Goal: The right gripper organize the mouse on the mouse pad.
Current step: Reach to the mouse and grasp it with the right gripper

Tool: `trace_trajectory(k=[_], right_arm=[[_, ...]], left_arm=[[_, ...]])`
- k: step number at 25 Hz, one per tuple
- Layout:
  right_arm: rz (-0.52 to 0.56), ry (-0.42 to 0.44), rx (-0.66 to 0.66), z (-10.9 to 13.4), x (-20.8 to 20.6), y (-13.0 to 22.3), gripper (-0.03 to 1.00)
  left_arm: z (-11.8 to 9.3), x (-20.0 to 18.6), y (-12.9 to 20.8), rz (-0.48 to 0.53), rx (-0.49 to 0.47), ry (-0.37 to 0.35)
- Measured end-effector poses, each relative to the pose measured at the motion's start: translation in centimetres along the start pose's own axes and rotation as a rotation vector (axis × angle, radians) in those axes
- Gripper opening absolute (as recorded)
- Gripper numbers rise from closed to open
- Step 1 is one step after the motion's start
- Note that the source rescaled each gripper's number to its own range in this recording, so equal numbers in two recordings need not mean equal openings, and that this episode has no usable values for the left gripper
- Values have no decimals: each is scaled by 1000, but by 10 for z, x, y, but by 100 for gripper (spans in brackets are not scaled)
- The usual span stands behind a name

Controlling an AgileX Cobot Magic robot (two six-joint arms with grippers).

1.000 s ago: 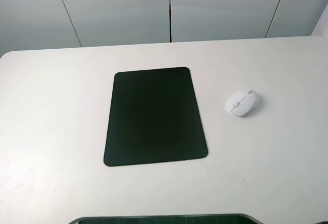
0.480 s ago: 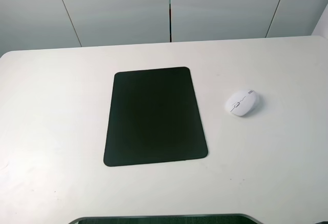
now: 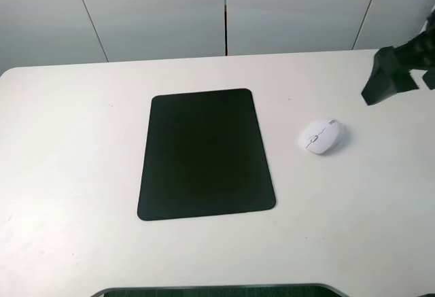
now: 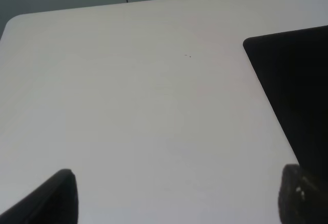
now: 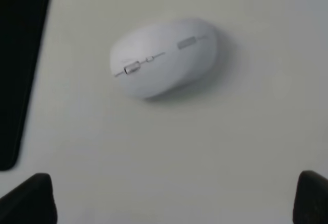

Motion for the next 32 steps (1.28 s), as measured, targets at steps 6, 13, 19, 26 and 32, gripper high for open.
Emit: trace_trajectory(k=[6,13,19,26,32], right_arm=[[28,-15,-176,8,37,-21,100],[145,-90,-722,8,82,-29,100],[190,-178,-1183,8,110,-25,100],[163,-200,-1445,6,123,-45,100],[190,-196,-1550,1,140,-57,100]], left_arm=[[0,0,0,0,0,0],[0,0,0,0,0,0],[0,0,0,0,0,0],[0,0,0,0,0,0],[0,0,0,0,0,0]])
Point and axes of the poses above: a point on each arm's last joint axis where the gripper is mounted, x pointing out along that axis toward the gripper, z along the wrist's bending axis when the last joint is at zero, y = z × x, the point moved 4 cm from there along x, pointing out along that axis toward the gripper
